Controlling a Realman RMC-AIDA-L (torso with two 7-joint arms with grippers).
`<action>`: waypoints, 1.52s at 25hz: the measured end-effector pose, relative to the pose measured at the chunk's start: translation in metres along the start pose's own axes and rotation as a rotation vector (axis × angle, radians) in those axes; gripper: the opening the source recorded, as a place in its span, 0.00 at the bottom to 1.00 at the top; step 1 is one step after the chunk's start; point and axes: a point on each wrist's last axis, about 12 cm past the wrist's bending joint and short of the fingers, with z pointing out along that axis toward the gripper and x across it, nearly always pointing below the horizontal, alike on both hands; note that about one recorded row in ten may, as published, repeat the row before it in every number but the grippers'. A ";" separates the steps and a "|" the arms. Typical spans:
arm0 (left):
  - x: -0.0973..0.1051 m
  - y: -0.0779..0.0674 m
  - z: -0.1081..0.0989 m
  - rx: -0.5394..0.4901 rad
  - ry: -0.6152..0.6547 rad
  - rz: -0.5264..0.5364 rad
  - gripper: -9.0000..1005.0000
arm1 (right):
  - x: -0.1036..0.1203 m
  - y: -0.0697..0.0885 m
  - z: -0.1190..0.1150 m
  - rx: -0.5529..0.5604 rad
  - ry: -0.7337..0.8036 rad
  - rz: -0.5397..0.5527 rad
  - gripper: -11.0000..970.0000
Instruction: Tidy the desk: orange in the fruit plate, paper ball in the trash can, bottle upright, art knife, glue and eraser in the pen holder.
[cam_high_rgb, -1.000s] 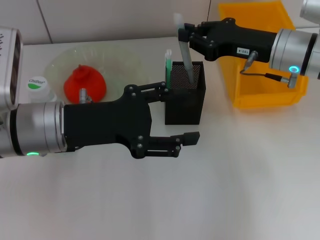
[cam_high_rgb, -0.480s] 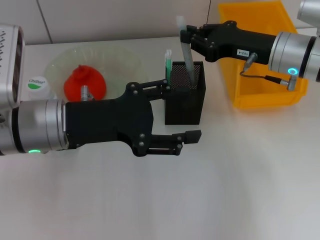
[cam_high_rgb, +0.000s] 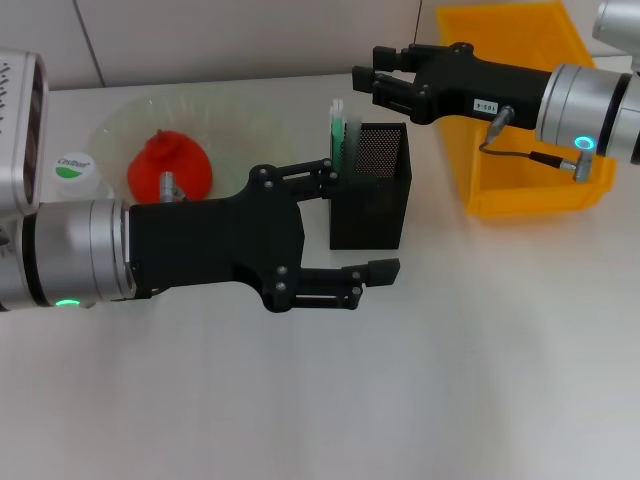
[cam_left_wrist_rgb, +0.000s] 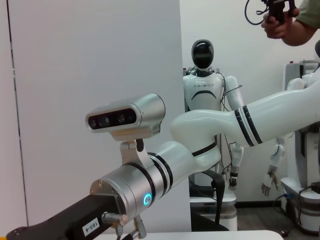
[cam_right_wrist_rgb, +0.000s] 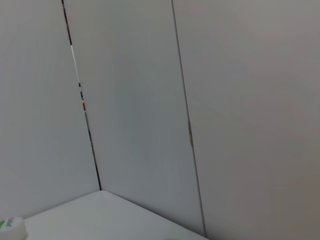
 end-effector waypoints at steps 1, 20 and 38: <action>0.000 0.000 0.000 0.000 0.000 -0.001 0.79 | 0.000 0.000 0.000 0.002 0.000 -0.002 0.31; 0.001 0.006 -0.028 -0.082 -0.008 -0.040 0.80 | -0.003 0.008 -0.040 -0.021 0.044 -0.122 0.78; 0.020 -0.008 -0.091 -0.102 0.159 -0.133 0.79 | -0.010 0.068 -0.062 -0.339 0.297 -0.251 0.79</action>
